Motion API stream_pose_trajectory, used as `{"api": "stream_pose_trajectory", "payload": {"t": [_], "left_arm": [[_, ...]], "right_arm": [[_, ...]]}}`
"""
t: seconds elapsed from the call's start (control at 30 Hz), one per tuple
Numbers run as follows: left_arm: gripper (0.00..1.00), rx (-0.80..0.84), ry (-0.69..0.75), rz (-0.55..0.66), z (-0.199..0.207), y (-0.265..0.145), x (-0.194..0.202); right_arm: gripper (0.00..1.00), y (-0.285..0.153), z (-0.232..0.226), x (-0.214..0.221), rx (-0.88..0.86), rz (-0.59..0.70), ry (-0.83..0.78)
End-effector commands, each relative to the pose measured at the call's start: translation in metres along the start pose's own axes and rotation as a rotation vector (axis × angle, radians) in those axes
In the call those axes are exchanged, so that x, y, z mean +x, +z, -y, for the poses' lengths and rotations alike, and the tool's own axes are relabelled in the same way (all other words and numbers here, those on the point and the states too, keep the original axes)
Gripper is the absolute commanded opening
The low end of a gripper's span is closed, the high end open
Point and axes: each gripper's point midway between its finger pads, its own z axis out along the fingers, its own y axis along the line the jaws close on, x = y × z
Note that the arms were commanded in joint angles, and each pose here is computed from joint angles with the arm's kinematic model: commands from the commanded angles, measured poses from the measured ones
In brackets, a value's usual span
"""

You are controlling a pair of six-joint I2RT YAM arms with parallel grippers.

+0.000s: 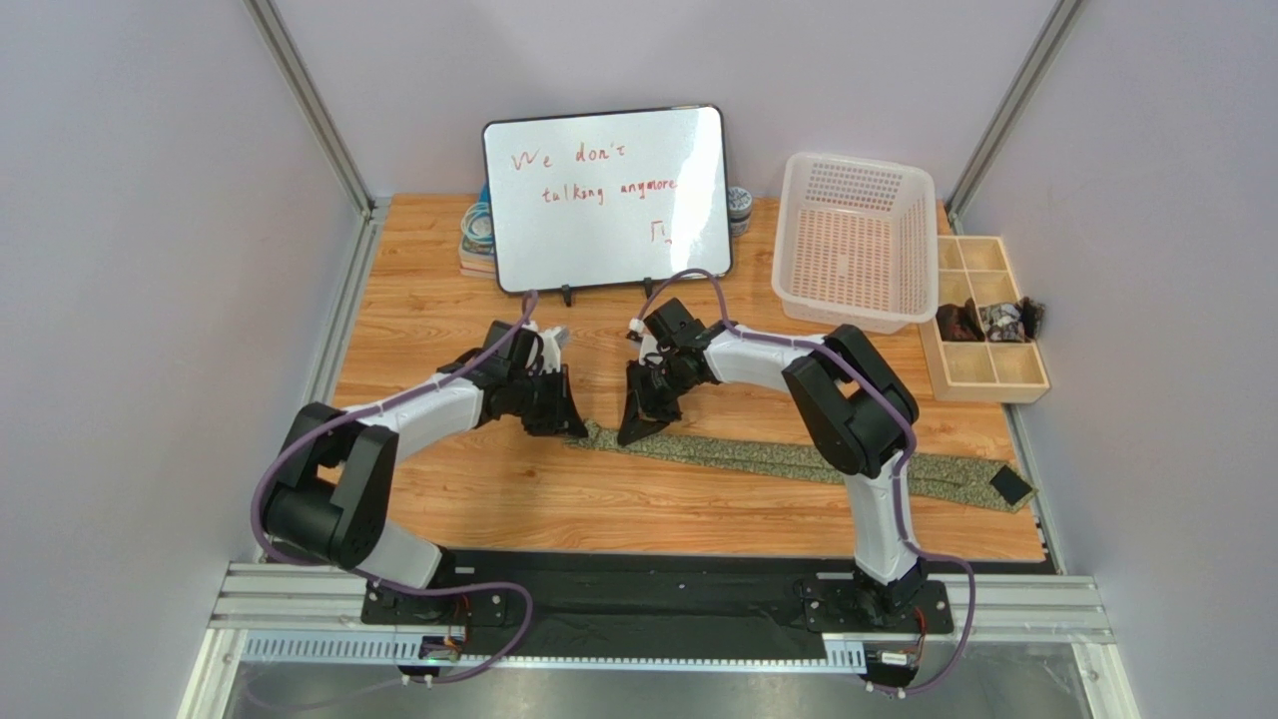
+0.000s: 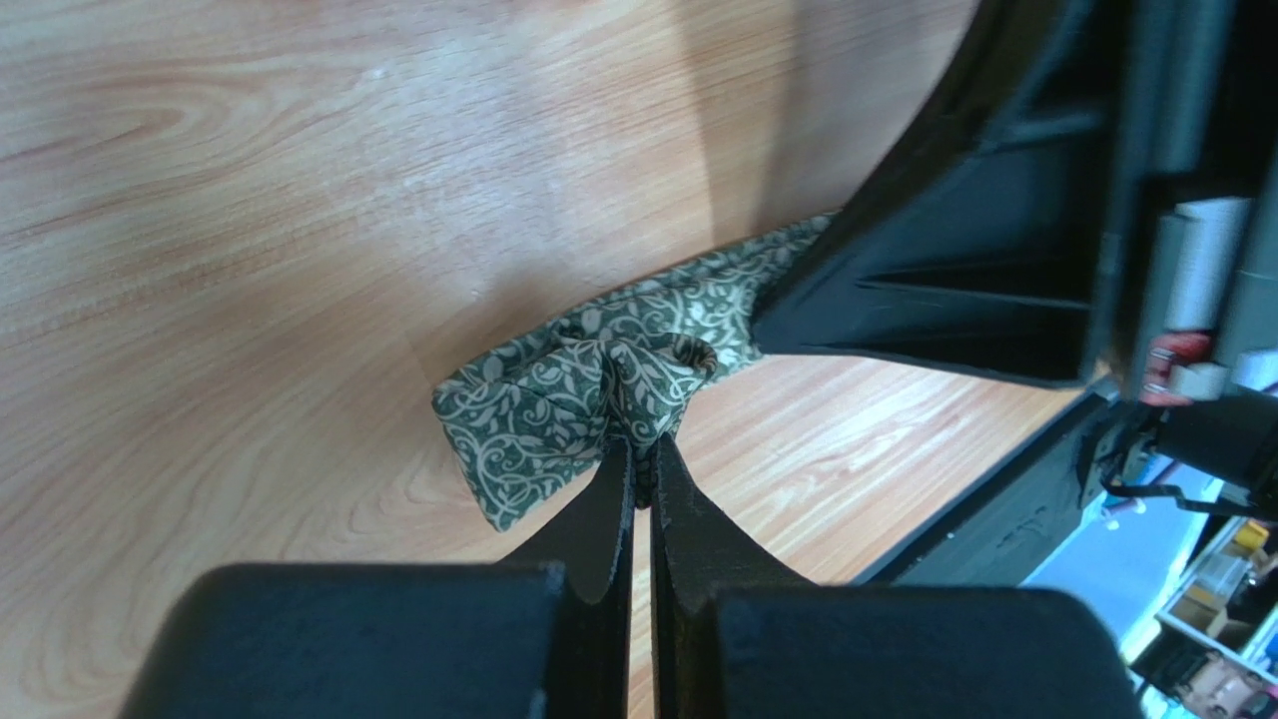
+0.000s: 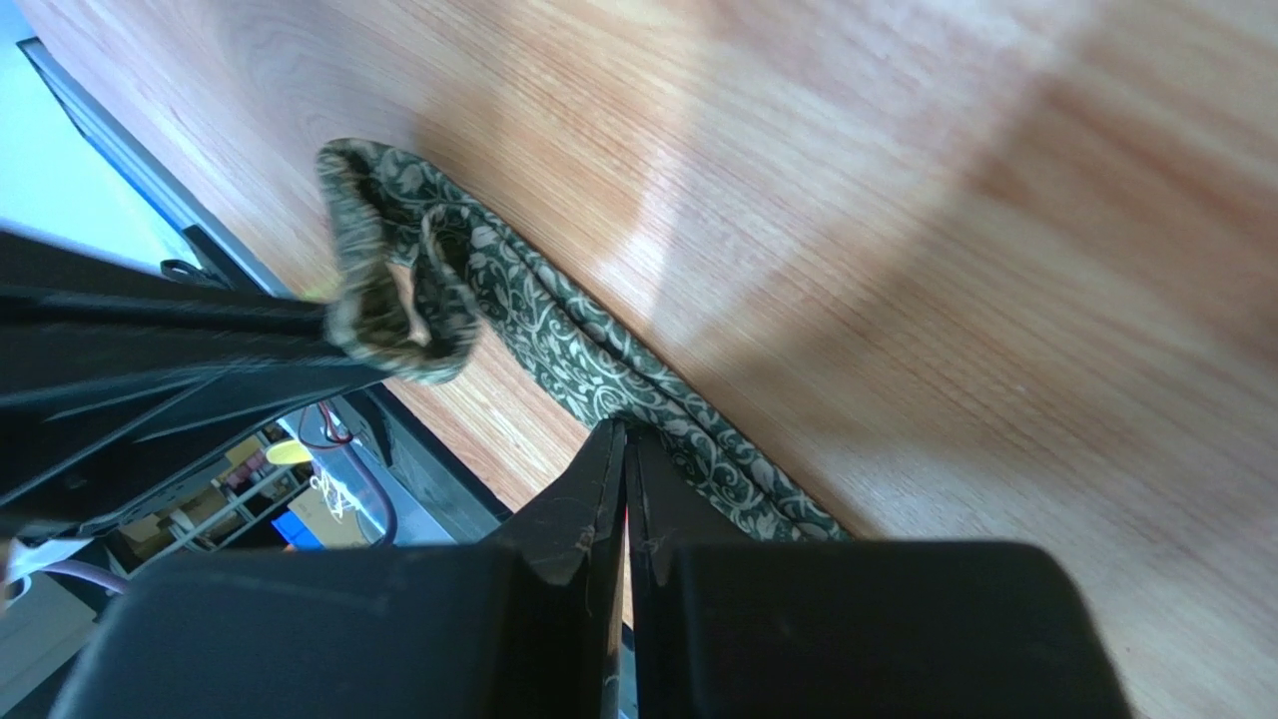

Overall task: Roll the ties
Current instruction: Roll the tie at the center of the board.

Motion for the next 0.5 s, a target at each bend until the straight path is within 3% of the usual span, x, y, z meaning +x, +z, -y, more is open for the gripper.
{"api": "stream_pose_trajectory", "payload": {"t": [0.0,0.23,0.47], "left_arm": [[0.0,-0.006,0.004,0.024,0.0,0.009,-0.012],[0.0,-0.011,-0.02,-0.015,-0.006,0.016,-0.004],[0.0,-0.008,-0.026,-0.02,-0.006,0.017,-0.003]], "right_arm": [[0.08,-0.003,-0.027,-0.014,-0.103,0.067,-0.032],[0.25,-0.014,-0.056,-0.023,-0.206,0.096,0.02],[0.3,0.001,-0.05,-0.022,-0.197,0.065,0.075]]}}
